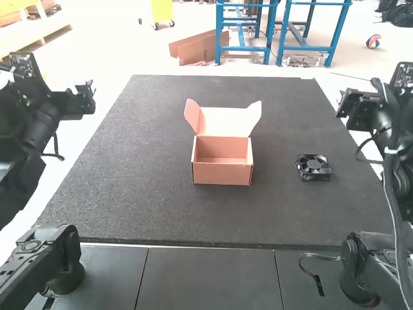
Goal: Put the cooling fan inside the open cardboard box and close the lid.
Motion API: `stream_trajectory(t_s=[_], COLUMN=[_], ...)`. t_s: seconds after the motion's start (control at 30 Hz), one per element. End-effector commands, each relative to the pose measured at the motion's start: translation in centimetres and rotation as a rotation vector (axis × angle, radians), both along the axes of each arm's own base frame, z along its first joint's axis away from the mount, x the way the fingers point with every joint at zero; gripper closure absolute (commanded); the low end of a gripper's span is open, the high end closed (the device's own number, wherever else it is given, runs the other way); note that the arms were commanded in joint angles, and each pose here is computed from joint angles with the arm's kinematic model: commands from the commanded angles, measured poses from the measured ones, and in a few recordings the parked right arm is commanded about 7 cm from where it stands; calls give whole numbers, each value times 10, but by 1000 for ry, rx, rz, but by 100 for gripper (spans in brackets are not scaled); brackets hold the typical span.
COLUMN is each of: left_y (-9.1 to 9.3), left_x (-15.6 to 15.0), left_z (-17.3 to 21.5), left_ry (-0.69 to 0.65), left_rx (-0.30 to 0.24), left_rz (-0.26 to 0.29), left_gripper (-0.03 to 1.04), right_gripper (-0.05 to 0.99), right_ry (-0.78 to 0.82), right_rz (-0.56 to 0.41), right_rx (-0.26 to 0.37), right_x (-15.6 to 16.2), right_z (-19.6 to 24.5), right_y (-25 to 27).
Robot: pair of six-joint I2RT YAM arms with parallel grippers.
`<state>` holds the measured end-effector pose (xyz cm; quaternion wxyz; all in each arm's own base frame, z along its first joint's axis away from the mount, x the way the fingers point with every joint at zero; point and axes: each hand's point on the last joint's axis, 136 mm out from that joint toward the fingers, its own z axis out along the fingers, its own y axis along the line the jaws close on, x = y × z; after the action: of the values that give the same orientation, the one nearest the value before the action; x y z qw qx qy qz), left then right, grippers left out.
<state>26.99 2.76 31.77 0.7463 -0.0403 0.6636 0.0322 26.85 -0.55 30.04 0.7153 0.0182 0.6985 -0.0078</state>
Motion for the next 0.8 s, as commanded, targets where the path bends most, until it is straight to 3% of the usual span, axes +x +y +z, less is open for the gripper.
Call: stream_trajectory(t_s=[0.0,0.1,0.23,0.4,0.53,0.6,0.67,0.77], left_y=[8,13,26,27,42,42,40,26], left_x=[4,13,18,18,18,20,20,23], left_z=[30,29,25,-1,-22,-31,-38,-41], left_ry=[-10,63,152,330,428,474,505,517], left_rx=[-3,-11,-20,-24,40,53,77,71], left_rz=[45,65,137,145,227,226,214,135], left_gripper=[4,4,4,4,4,4,4,4], right_gripper=[2,2,2,2,3,3,3,3], right_ry=[12,145,348,569,670,706,713,720], right_rz=[-38,-41,-66,-63,-68,-77,-107,-109], right_rx=[29,62,70,40,36,47,114,116], right_x=[6,19,38,49,50,50,51,53], right_z=[29,24,1,-28,-43,-46,-43,-41], right_y=[-8,-8,-11,-10,-11,-12,-15,-15])
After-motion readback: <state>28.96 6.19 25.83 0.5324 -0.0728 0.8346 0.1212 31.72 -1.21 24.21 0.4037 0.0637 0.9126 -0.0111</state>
